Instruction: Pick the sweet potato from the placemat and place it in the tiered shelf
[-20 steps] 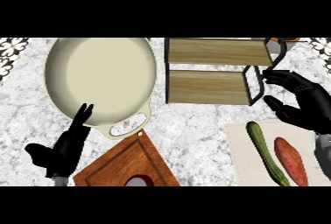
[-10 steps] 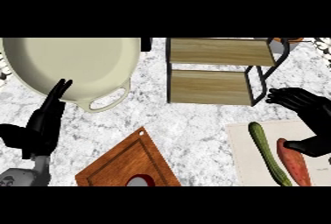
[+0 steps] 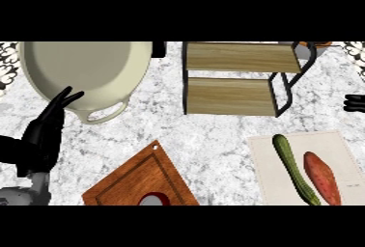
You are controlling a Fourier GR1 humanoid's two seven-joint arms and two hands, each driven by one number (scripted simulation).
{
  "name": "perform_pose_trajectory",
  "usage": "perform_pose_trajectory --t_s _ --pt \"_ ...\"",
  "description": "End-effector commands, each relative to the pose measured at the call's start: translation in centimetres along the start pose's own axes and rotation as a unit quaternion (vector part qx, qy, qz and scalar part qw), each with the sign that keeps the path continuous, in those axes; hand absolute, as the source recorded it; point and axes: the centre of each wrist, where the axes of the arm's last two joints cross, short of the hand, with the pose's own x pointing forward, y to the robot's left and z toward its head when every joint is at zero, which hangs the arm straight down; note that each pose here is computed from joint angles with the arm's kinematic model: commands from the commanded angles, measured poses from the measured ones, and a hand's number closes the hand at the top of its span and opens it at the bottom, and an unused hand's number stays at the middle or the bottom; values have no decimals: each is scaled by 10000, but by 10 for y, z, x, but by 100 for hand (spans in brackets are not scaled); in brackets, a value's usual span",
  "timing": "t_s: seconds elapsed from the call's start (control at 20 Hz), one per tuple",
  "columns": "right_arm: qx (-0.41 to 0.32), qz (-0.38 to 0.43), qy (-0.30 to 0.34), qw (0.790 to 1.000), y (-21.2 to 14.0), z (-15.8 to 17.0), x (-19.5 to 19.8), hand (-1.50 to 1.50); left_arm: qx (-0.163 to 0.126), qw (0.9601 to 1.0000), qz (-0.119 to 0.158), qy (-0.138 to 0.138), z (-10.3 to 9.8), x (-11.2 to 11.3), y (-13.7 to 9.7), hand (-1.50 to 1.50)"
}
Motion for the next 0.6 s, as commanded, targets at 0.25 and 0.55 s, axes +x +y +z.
perform_pose_trajectory --t_s 0.25,0.55 --pt "1004 2972 837 9458 26 -27 100 -150 -53 10000 50 51 8 8 5 0" --pt "906 3526 1423 9205 61 -26 62 -150 23 10000 -5 -35 7 22 -2 0"
